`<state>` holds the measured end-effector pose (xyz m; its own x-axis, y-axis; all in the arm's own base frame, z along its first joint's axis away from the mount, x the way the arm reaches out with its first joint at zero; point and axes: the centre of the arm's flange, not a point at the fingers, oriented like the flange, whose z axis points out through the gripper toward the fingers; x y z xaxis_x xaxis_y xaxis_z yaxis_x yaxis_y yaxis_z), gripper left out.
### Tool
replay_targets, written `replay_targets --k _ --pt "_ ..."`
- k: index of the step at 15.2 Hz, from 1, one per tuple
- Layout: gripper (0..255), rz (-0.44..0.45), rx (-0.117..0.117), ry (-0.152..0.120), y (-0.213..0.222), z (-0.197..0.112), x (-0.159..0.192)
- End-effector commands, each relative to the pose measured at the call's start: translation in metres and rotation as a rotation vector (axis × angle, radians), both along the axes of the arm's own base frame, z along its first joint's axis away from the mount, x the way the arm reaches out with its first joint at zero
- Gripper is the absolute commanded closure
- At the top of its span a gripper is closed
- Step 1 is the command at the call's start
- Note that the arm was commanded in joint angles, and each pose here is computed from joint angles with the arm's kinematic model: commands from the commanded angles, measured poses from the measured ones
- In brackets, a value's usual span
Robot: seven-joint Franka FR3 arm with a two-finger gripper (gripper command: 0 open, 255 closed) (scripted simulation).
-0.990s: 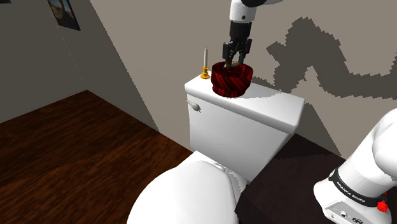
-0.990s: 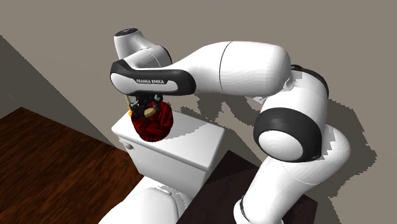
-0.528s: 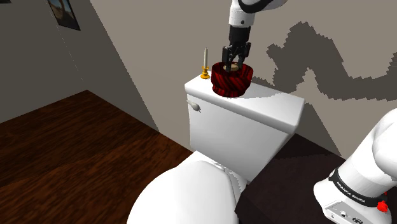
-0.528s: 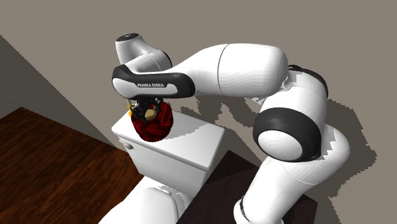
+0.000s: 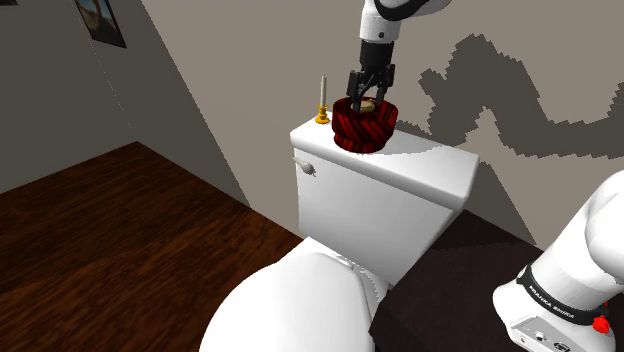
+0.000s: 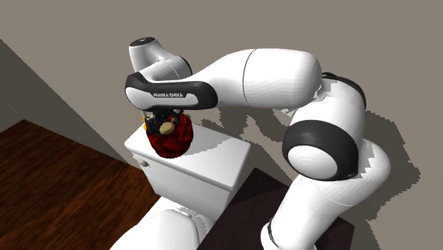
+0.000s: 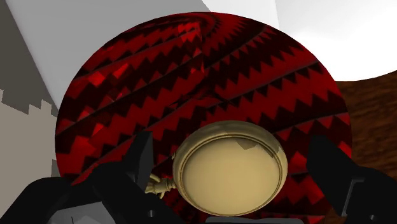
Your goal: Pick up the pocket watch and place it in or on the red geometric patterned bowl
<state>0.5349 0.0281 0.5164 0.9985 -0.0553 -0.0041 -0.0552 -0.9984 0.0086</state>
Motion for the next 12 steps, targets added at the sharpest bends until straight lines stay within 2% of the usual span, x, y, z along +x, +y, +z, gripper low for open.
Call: replay_targets --k 1,4,12 --pt "0 0.000 0.000 0.000 0.000 0.013 0.000" --pt "0 0.000 0.000 0.000 0.000 0.050 0.000" --pt "0 0.000 0.000 0.000 0.000 0.050 0.000"
